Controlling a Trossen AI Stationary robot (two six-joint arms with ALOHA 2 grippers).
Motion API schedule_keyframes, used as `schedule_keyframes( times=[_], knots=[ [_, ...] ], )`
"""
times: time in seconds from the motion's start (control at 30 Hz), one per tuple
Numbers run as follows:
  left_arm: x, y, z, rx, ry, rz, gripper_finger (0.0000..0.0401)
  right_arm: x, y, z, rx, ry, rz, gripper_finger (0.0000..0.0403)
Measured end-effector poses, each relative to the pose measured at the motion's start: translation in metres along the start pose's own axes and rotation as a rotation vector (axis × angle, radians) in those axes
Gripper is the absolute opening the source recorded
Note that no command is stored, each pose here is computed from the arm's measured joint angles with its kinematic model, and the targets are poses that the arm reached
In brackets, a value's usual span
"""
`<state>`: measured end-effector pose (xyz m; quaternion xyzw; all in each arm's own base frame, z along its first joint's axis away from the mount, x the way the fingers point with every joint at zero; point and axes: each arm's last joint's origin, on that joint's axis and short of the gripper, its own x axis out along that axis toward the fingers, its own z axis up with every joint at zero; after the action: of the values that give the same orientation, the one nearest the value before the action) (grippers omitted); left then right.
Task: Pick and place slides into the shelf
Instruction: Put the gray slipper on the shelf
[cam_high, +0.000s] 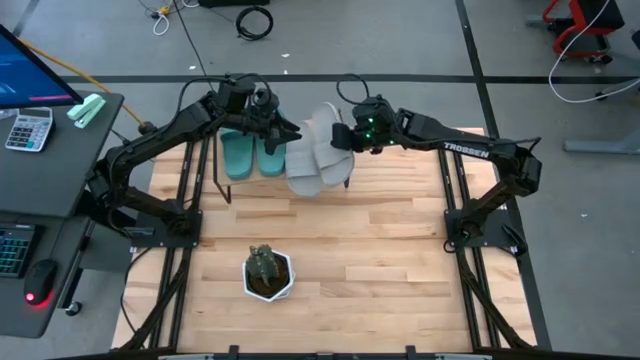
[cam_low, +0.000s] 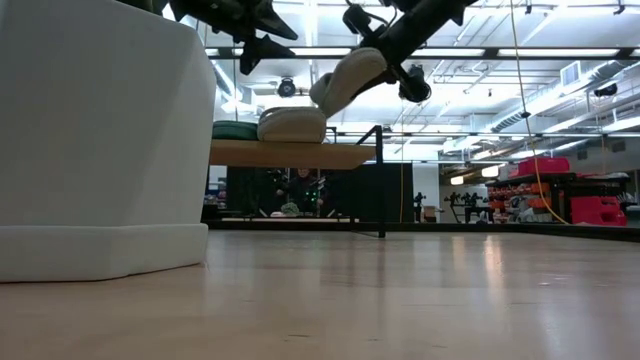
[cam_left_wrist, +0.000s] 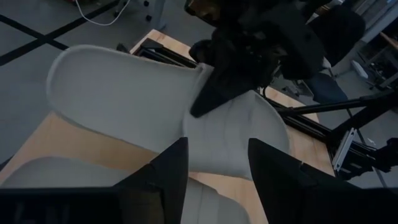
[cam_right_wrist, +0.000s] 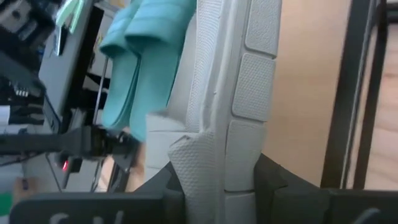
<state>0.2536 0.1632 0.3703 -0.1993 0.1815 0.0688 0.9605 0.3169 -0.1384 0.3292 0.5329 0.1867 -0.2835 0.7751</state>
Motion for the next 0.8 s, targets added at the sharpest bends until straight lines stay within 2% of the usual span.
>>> schedule_keyframes(
  times=[0.47,0.8],
  knots=[
    [0.000,0.000,0.000,0.010,-0.001,0.000,0.0167,0.004,-0.005,0.002,-0.015,0.001,-0.034,0.0092],
    [0.000,0.000,0.000,0.009,-0.002,0.000,0.0165,0.018,-0.009,0.002,-0.016,0.056,-0.023,0.0092]
  ],
)
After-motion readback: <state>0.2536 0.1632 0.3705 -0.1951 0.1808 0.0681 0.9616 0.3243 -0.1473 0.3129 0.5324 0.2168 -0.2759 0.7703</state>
